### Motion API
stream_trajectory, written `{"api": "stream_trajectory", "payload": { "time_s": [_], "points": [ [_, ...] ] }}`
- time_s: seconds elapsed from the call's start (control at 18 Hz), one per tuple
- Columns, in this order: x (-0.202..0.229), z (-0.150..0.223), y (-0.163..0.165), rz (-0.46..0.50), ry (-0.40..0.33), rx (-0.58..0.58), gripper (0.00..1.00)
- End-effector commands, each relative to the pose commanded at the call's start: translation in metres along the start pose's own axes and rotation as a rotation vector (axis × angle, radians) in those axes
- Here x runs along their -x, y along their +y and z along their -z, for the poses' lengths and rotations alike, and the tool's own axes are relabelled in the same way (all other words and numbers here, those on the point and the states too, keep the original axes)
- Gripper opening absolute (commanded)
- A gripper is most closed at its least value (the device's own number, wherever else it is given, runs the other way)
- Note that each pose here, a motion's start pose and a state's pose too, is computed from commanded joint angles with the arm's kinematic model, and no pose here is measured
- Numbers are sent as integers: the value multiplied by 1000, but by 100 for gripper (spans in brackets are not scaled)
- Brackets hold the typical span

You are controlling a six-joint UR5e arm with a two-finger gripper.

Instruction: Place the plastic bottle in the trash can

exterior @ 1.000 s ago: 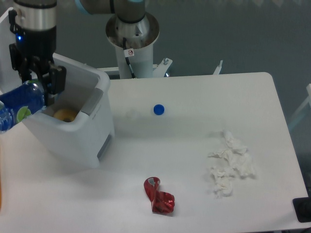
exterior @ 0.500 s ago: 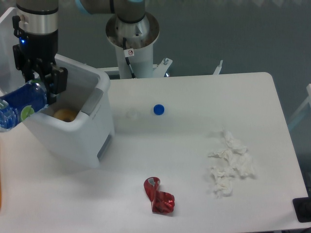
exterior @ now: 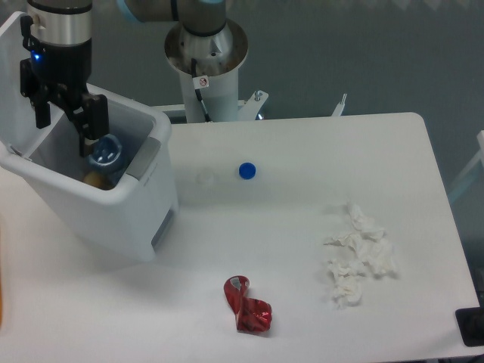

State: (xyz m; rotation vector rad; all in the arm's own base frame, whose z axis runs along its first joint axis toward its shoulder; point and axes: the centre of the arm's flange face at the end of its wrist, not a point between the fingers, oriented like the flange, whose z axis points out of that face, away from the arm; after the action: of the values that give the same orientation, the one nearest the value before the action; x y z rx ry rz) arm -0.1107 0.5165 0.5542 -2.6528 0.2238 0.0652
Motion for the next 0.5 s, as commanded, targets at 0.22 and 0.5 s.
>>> {"api": "stream_trajectory", "payload": {
  "time_s": [0.22, 0.5],
  "points": [
    [67, 12, 29, -16, -66, 15, 100],
    [183, 4, 105, 82, -129, 87, 100]
  ]
}}
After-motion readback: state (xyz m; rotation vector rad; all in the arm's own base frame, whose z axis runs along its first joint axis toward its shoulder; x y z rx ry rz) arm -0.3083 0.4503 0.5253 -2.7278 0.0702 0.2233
